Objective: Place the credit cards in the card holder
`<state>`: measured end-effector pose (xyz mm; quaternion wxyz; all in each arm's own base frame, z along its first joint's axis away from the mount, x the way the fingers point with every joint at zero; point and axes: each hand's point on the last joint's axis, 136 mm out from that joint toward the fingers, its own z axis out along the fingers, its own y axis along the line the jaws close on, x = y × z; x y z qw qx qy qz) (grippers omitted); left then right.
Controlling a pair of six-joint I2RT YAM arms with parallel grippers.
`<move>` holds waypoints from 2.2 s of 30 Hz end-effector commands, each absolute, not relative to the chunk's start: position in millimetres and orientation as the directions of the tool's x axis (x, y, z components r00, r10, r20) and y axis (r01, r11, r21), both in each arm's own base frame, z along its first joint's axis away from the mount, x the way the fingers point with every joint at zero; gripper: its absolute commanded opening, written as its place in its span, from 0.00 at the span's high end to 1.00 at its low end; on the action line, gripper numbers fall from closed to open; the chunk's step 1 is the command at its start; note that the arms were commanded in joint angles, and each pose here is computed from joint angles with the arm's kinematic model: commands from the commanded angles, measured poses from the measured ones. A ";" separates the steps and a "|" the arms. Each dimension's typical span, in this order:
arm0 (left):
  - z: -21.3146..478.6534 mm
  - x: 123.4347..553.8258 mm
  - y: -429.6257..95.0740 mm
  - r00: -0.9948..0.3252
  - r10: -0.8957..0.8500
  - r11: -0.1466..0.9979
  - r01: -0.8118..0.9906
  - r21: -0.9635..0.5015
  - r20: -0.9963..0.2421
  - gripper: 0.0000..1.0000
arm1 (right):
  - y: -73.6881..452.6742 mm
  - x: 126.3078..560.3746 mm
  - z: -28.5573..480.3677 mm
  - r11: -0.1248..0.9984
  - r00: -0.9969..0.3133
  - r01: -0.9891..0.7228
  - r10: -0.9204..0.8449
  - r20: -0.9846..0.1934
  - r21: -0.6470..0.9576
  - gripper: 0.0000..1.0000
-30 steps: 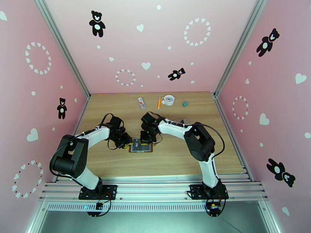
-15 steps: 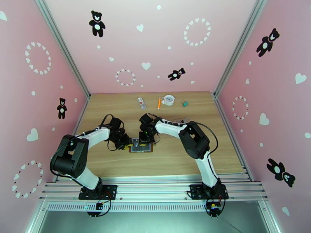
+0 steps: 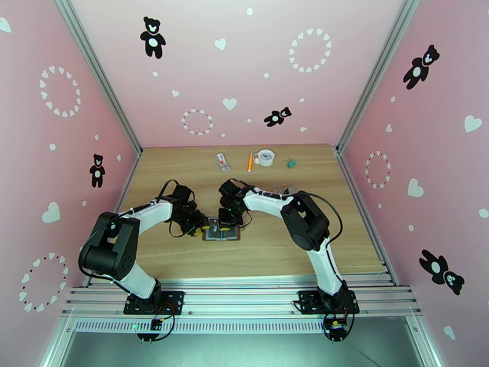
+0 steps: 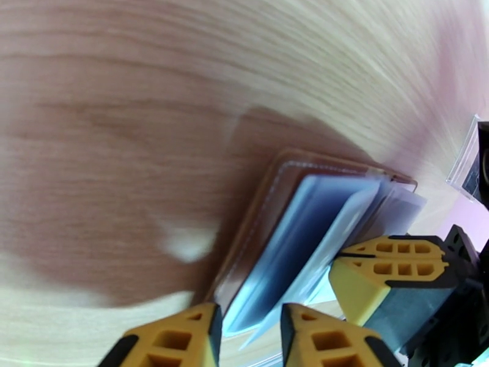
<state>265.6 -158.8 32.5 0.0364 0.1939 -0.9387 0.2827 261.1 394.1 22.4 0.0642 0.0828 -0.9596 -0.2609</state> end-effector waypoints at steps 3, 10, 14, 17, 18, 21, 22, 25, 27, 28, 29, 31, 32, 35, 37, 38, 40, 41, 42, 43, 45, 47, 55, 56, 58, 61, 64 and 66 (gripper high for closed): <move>41.9 271.8 -173.3 -0.936 -0.310 0.749 -0.347 -0.565 0.165 0.68 | 373.8 245.6 -5.0 0.903 -0.972 -0.101 -0.179 0.153 0.418 1.00; 47.3 276.3 -186.5 -0.948 -0.279 0.743 -0.314 -0.591 0.153 0.69 | 373.5 244.8 -5.5 0.902 -0.972 -0.100 -0.180 0.154 0.420 1.00; 44.1 275.1 -189.4 -0.950 -0.271 0.748 -0.311 -0.586 0.158 0.70 | 373.6 244.0 -5.4 0.901 -0.971 -0.099 -0.181 0.157 0.422 1.00; 43.2 274.2 -191.0 -0.951 -0.267 0.750 -0.308 -0.586 0.158 0.70 | 374.0 244.7 -4.0 0.900 -0.971 -0.103 -0.183 0.152 0.424 1.00; 43.7 274.3 -191.9 -0.951 -0.264 0.749 -0.305 -0.588 0.158 0.70 | 374.0 244.2 -3.9 0.899 -0.971 -0.103 -0.184 0.155 0.425 1.00; 44.7 275.0 -193.5 -0.953 -0.262 0.749 -0.302 -0.590 0.155 0.70 | 374.2 244.4 -3.2 0.899 -0.971 -0.105 -0.185 0.152 0.426 1.00; 44.9 274.8 -193.5 -0.953 -0.261 0.750 -0.301 -0.589 0.154 0.70 | 373.9 244.2 -3.2 0.899 -0.971 -0.106 -0.186 0.152 0.426 1.00; 43.7 273.7 -194.4 -0.952 -0.262 0.750 -0.303 -0.587 0.156 0.70 | 372.2 242.6 -3.7 0.900 -0.971 -0.103 -0.184 0.154 0.424 1.00; 42.9 272.3 -195.0 -0.953 -0.262 0.752 -0.302 -0.586 0.155 0.70 | 371.3 241.9 -3.2 0.899 -0.971 -0.103 -0.184 0.153 0.425 1.00; 42.7 271.8 -194.9 -0.952 -0.262 0.752 -0.304 -0.585 0.157 0.70 | 370.8 241.5 -3.3 0.900 -0.971 -0.104 -0.184 0.153 0.424 1.00; 42.3 271.3 -195.2 -0.952 -0.262 0.752 -0.304 -0.585 0.157 0.70 | 371.0 241.1 -2.6 0.899 -0.971 -0.105 -0.185 0.152 0.426 1.00; 42.2 270.8 -196.1 -0.953 -0.261 0.752 -0.302 -0.585 0.156 0.70 | 370.3 241.0 -2.9 0.899 -0.971 -0.104 -0.184 0.151 0.426 1.00; 41.9 270.3 -196.1 -0.952 -0.262 0.753 -0.304 -0.584 0.158 0.70 | 370.2 241.1 -2.4 0.898 -0.971 -0.104 -0.184 0.150 0.427 1.00; 42.3 269.6 -197.1 -0.952 -0.263 0.753 -0.305 -0.583 0.158 0.70 | 370.1 241.2 -1.3 0.898 -0.972 -0.106 -0.184 0.147 0.427 1.00; 43.5 269.3 -198.3 -0.953 -0.260 0.753 -0.301 -0.586 0.154 0.70 | 369.6 241.4 -1.3 0.899 -0.972 -0.106 -0.183 0.146 0.425 1.00; 43.0 269.0 -198.4 -0.954 -0.258 0.755 -0.297 -0.584 0.151 0.70 | 369.4 241.7 -1.1 0.899 -0.973 -0.107 -0.183 0.143 0.425 1.00; 40.8 268.6 -197.7 -0.954 -0.257 0.760 -0.298 -0.578 0.154 0.71 | 368.7 241.8 -0.6 0.900 -0.973 -0.107 -0.182 0.141 0.423 1.00; 39.7 268.2 -197.3 -0.953 -0.259 0.760 -0.301 -0.576 0.157 0.71 | 369.1 242.0 0.8 0.899 -0.974 -0.108 -0.182 0.138 0.425 1.00; 39.9 268.1 -197.8 -0.952 -0.260 0.758 -0.303 -0.577 0.159 0.71 | 369.5 242.6 2.8 0.897 -0.974 -0.111 -0.183 0.133 0.428 1.00; 41.6 269.4 -198.7 -0.953 -0.262 0.755 -0.302 -0.583 0.154 0.71 | 369.4 244.1 4.4 0.896 -0.974 -0.115 -0.186 0.126 0.430 1.00; 44.6 270.6 -199.4 -0.953 -0.263 0.752 -0.300 -0.587 0.149 0.71 | 369.6 246.7 9.4 0.893 -0.976 -0.123 -0.189 0.112 0.433 1.00; 47.6 271.4 -197.2 -0.956 -0.259 0.764 -0.288 -0.577 0.135 0.70 | 368.8 250.0 14.6 0.892 -0.979 -0.125 -0.183 0.095 0.434 1.00; 53.4 278.4 -171.7 -0.946 -0.314 0.784 -0.309 -0.538 0.084 0.54 | 363.4 262.1 44.8 0.885 -0.984 -0.156 -0.177 0.007 0.438 0.99; 53.6 279.9 -168.6 -0.943 -0.324 0.786 -0.314 -0.533 0.078 0.52 | 363.7 263.4 48.8 0.882 -0.984 -0.160 -0.178 -0.002 0.442 0.97; 49.5 280.0 -165.5 -0.939 -0.332 0.788 -0.326 -0.523 0.085 0.51 | 362.5 267.0 56.1 0.881 -0.984 -0.168 -0.177 -0.020 0.442 0.91; 36.1 276.6 -164.7 -0.934 -0.338 0.789 -0.348 -0.506 0.114 0.51 | 358.4 272.8 69.6 0.886 -0.981 -0.190 -0.185 -0.054 0.422 0.83; 25.0 273.1 -161.0 -0.930 -0.350 0.795 -0.360 -0.488 0.117 0.51 | 341.9 280.2 83.6 0.913 -0.977 -0.213 -0.192 -0.096 0.347 0.71; 19.0 270.1 -161.1 -0.929 -0.348 0.794 -0.365 -0.486 0.128 0.50 | 323.1 285.2 89.4 0.942 -0.975 -0.214 -0.189 -0.116 0.260 0.65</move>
